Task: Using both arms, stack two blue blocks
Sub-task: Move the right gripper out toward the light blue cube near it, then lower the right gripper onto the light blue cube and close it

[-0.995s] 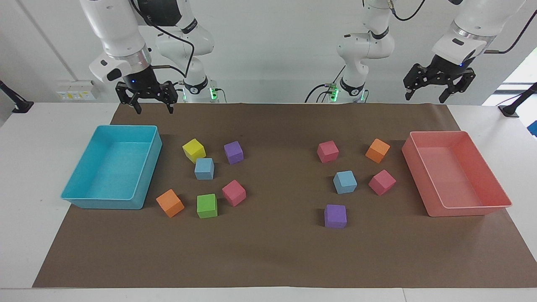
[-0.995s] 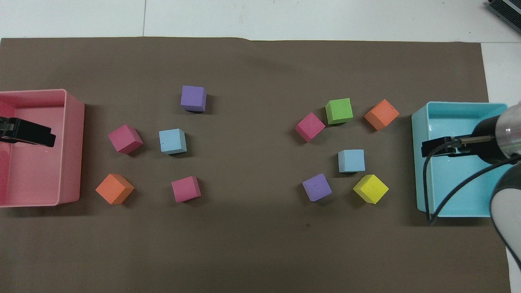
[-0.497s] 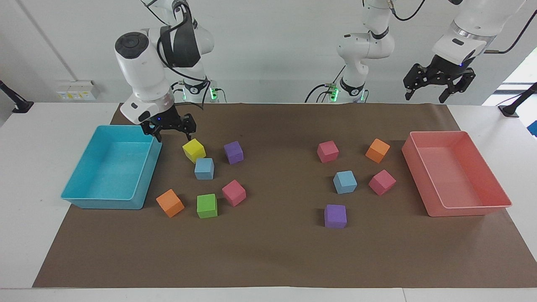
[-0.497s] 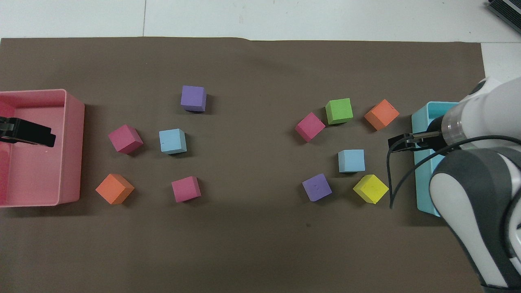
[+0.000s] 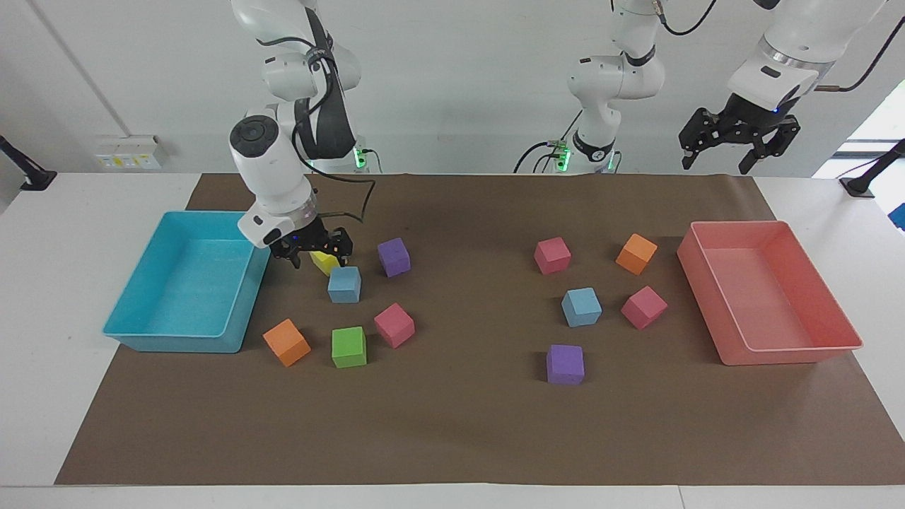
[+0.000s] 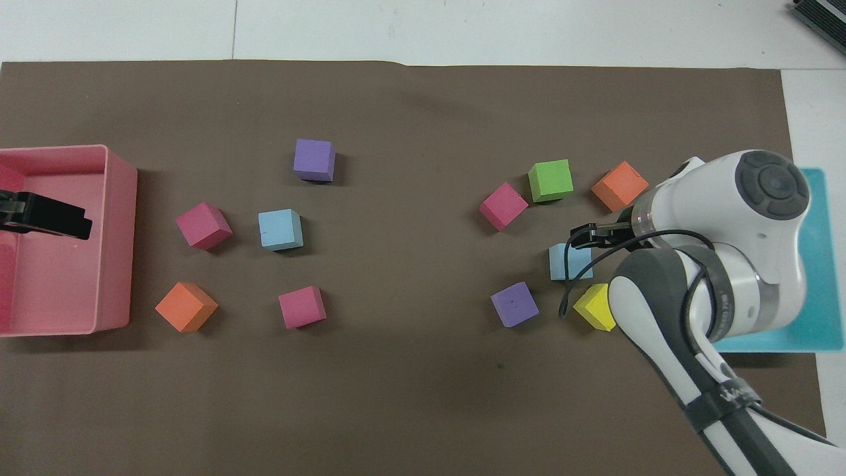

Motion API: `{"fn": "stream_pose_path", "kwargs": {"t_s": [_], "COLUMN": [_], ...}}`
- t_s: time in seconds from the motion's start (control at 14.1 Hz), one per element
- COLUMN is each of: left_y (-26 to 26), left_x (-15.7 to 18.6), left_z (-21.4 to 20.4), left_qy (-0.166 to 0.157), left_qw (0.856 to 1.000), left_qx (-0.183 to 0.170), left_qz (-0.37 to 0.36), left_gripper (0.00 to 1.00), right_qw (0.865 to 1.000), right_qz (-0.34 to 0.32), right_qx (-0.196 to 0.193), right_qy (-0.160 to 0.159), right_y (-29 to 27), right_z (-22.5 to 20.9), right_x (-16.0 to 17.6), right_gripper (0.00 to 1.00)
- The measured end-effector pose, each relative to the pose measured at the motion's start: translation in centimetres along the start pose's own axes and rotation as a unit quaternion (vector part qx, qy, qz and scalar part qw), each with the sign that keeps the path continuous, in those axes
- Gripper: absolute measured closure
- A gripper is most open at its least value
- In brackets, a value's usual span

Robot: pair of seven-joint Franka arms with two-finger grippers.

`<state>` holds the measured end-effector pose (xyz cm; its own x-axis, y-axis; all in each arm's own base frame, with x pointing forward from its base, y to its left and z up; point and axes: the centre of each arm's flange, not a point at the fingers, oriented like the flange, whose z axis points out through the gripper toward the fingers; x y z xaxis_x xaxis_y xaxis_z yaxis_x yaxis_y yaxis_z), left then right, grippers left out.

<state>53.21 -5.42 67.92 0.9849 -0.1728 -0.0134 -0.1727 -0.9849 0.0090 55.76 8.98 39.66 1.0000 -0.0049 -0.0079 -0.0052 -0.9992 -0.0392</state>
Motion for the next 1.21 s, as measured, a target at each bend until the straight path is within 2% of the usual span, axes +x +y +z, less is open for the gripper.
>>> {"fn": "stream_pose_path", "kwargs": {"t_s": [0.14,0.43,0.78,1.21], "left_y": [0.0,0.0,0.1,0.1], "left_x": [0.0,0.0,0.0,0.0], "left_z": [0.0,0.0,0.1,0.1], "left_qy": [0.000,0.000,-0.001,-0.001], "left_qw": [1.000,1.000,1.000,1.000], "left_qx": [0.000,0.000,0.000,0.000], "left_qz": [0.000,0.000,0.001,0.001], "left_gripper": [0.00,0.00,0.00,0.00], "right_qw": [1.000,0.999,1.000,1.000], "right_qz": [0.001,0.024,0.005,-0.010], "right_qx": [-0.001,0.024,0.021,0.019], "right_qy": [-0.007,-0.011,-0.012,-0.021], "right_y": [-0.3,-0.3,-0.2,-1.2], "right_z": [1.9,4.4,8.1,9.2], "right_x": [-0.4,-0.9,-1.6,-2.4], "right_gripper": [0.00,0.00,0.00,0.00]}}
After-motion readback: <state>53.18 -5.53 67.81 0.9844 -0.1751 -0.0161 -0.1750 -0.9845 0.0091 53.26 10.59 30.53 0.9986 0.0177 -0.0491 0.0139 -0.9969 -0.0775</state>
